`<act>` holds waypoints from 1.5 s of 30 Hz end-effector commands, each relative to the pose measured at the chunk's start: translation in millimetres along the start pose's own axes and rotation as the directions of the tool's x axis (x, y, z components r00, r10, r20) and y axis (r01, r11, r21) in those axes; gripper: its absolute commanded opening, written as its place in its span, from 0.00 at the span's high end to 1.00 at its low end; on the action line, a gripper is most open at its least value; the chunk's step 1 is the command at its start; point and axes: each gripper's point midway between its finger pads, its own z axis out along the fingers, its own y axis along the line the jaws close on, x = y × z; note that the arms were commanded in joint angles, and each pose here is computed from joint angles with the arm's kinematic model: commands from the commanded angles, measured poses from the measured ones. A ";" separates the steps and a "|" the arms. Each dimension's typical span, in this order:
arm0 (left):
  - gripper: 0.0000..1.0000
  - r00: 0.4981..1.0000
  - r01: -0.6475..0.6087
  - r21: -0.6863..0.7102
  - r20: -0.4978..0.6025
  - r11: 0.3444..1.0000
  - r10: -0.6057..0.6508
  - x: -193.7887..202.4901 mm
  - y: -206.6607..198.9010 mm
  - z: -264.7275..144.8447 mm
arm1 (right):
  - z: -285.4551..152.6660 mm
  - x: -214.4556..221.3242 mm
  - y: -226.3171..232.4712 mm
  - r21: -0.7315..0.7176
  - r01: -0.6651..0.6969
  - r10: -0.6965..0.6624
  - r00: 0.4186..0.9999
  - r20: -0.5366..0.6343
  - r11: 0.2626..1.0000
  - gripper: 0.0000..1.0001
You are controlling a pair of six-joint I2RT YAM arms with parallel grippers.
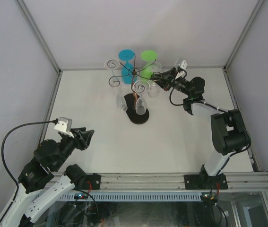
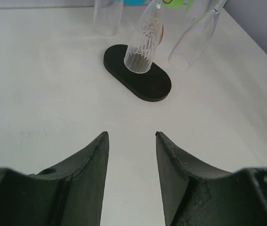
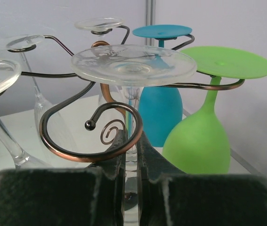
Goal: Place the wine glass upside down on the wine glass rack
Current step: Turn the wine glass upside down at the wine rack.
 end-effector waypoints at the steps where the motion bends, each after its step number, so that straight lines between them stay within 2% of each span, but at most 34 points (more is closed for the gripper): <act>1: 0.51 0.999 0.015 -0.004 0.031 1.000 -0.015 -2.6 0.3 4.2 | 3.1 -34.5 16.9 -0.060 0.075 -0.068 0.992 0.110 0.995 1.00; 13: 0.51 0.999 0.015 -0.004 0.028 1.000 -0.015 -2.2 0.0 4.6 | 2.1 -22.5 24.1 -0.106 0.055 -0.046 0.995 0.087 0.993 1.00; 22: 0.51 1.000 0.015 -0.007 0.027 1.000 -0.015 -2.1 0.4 5.0 | -1.2 -23.7 23.9 -0.085 0.066 -0.054 0.989 0.135 0.994 1.00; 45: 0.51 1.000 0.012 -0.011 0.022 1.000 -0.012 -0.8 1.0 5.9 | -12.2 -27.9 43.0 -0.101 0.086 -0.070 0.986 0.153 0.991 1.00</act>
